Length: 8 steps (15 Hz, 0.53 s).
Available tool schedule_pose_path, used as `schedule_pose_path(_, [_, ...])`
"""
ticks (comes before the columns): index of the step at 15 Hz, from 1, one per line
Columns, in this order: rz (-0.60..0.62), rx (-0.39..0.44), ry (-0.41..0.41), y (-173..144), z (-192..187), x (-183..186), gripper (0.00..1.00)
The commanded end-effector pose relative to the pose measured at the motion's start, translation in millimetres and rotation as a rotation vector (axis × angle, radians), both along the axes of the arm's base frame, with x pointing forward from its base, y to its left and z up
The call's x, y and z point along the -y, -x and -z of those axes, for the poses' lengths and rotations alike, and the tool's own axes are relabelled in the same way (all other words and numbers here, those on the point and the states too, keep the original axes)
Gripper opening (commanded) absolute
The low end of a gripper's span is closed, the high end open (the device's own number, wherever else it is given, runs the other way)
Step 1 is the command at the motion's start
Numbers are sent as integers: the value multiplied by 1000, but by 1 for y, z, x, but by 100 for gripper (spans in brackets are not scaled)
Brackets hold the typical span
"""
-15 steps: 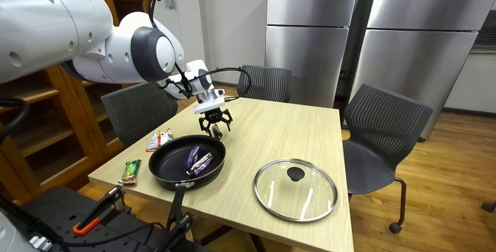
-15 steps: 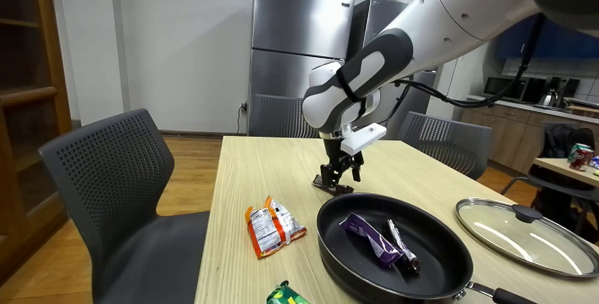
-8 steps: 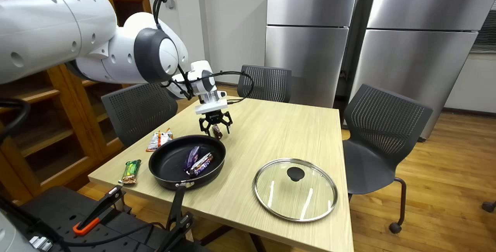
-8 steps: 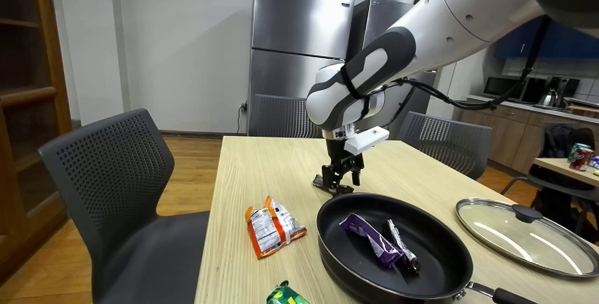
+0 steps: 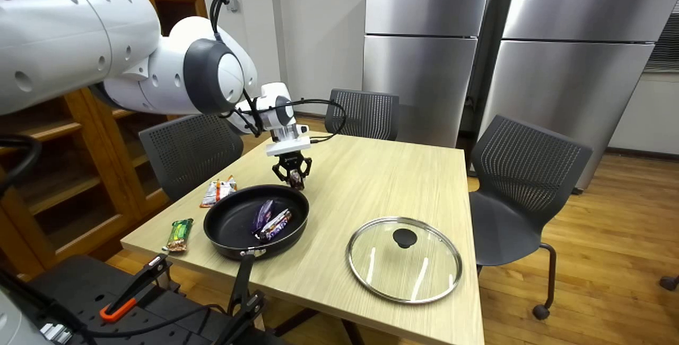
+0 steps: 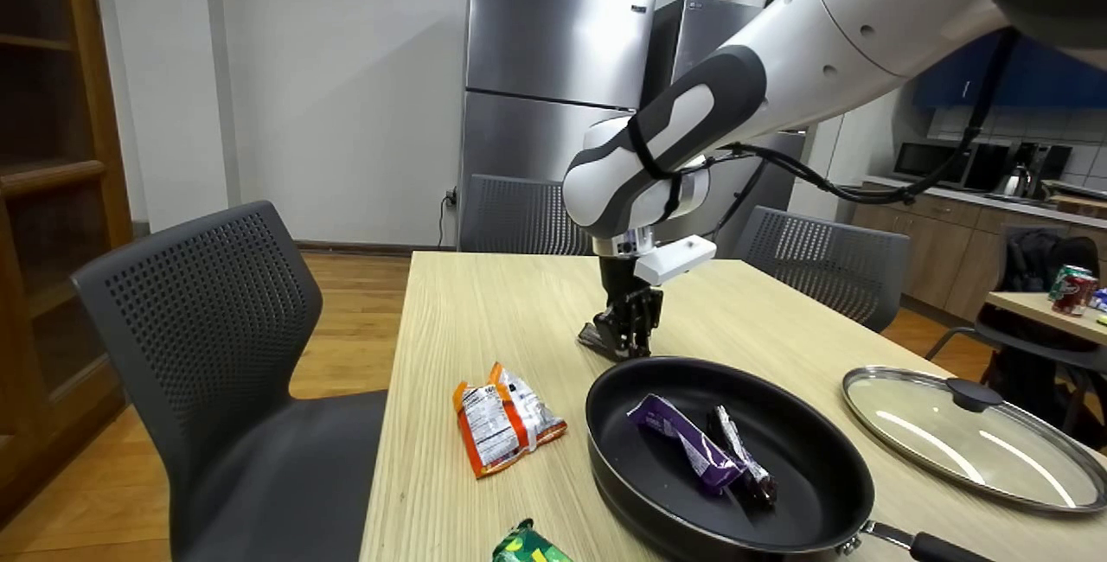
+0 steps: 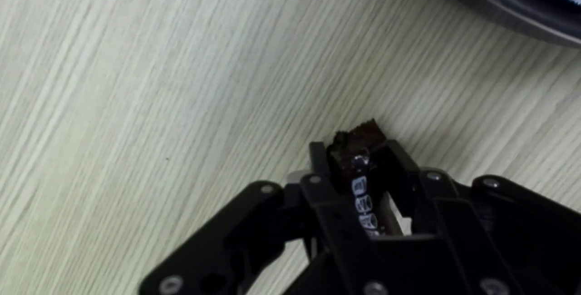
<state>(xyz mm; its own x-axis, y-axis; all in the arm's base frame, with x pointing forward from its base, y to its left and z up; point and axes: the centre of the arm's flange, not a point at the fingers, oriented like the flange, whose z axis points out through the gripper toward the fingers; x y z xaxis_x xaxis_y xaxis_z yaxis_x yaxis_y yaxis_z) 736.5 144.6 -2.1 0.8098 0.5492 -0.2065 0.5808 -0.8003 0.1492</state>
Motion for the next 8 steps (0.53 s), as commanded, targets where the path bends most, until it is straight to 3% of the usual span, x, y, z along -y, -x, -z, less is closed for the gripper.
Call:
schedule_pose_path(1, [-29, -21, -57, -40, 23, -4, 5])
schedule_pose_path(8, [-56, -17, -65, -31, 12, -6, 6])
